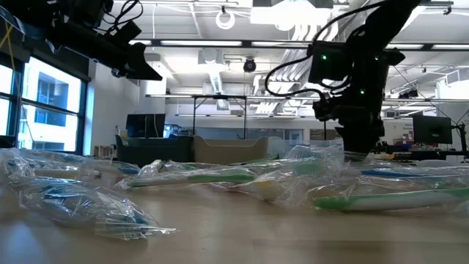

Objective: Pick & Place Toothbrushes
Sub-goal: Put the orange toothbrush into the dark blue bin

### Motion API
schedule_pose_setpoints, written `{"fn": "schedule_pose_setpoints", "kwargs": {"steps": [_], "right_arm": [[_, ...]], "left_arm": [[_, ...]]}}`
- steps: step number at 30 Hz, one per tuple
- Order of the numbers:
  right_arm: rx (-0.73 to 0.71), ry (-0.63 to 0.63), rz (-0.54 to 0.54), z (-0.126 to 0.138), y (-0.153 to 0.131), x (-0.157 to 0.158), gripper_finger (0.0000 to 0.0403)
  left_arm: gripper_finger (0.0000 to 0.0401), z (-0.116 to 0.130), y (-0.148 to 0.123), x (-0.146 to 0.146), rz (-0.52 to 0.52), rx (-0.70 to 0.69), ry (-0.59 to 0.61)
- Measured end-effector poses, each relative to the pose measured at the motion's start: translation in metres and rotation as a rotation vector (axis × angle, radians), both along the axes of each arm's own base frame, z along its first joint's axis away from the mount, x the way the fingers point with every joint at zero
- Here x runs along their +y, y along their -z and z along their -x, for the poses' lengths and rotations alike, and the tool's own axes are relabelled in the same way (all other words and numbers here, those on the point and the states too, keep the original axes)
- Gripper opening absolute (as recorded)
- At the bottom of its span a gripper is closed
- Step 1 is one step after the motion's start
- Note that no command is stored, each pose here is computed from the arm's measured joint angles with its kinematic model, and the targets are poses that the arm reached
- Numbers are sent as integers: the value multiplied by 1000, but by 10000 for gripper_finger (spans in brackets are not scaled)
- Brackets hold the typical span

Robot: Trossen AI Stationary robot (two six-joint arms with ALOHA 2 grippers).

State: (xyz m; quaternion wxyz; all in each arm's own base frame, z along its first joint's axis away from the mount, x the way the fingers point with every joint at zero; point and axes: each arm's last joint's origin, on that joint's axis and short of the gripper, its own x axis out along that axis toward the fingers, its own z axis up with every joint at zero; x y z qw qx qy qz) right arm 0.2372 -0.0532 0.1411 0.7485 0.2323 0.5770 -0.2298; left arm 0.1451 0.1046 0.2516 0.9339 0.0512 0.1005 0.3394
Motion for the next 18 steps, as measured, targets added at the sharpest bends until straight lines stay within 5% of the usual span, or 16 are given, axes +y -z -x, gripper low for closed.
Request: {"fn": "schedule_pose_setpoints", "kwargs": {"steps": [11,18], "right_arm": [[19,48,14,10,11,2,140],[8,50,26,9,12,1,91]], "left_arm": [[0,0,0,0,0,0,1],[0,0,0,0,0,-1,1]]}}
